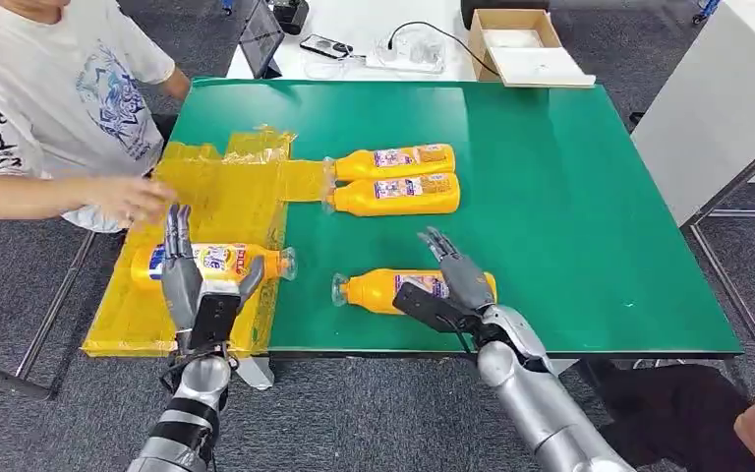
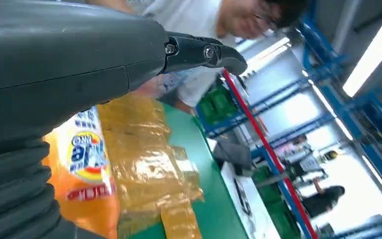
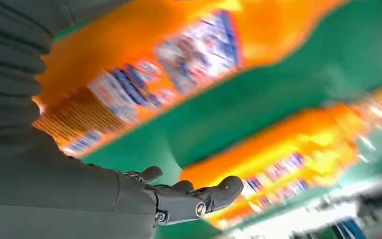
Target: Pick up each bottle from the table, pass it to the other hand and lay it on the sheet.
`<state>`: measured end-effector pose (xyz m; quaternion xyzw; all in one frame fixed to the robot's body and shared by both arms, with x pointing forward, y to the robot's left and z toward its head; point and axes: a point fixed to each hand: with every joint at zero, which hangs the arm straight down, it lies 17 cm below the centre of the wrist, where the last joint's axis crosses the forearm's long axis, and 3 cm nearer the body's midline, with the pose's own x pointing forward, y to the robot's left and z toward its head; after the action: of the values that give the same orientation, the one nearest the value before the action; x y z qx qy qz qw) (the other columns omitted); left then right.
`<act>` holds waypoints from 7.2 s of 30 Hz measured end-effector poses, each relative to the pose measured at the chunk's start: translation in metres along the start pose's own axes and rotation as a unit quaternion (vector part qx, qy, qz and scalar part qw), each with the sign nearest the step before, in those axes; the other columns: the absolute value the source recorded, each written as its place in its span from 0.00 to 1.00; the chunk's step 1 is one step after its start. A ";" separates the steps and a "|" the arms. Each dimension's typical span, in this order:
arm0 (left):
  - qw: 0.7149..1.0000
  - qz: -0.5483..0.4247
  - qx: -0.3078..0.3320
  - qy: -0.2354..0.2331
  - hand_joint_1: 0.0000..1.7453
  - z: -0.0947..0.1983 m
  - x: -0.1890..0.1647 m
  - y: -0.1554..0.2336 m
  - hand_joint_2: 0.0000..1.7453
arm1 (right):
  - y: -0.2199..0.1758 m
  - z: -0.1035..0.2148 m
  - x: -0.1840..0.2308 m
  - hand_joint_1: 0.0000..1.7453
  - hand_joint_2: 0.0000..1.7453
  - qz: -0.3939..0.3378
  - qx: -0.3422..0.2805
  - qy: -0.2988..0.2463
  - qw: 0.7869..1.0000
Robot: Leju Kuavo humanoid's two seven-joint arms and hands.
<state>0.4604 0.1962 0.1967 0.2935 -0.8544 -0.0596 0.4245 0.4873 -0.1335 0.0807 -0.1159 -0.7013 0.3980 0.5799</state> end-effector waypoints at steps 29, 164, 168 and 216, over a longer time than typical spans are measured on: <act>0.997 0.050 -0.052 0.039 0.00 0.017 -0.008 -0.043 1.00 | -0.005 0.003 -0.093 0.04 1.00 0.055 0.100 0.126 0.985; 0.813 0.555 -0.124 0.124 1.00 0.032 0.097 -0.085 1.00 | 0.098 0.027 0.130 0.00 0.00 -0.159 -0.065 -0.176 0.969; 0.904 0.421 -0.054 0.057 1.00 -0.005 0.088 -0.056 1.00 | 0.080 0.028 0.146 0.00 0.00 -0.196 -0.072 -0.194 0.959; 0.902 -0.309 -0.276 0.124 1.00 -0.001 -0.185 -0.016 1.00 | -0.032 0.038 0.171 0.00 0.00 -0.241 -0.248 -0.238 0.908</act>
<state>0.5546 0.2855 0.0642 0.4187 -0.6106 -0.3848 0.5511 0.4111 -0.0639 0.2259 0.0146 -0.9014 0.0754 0.4262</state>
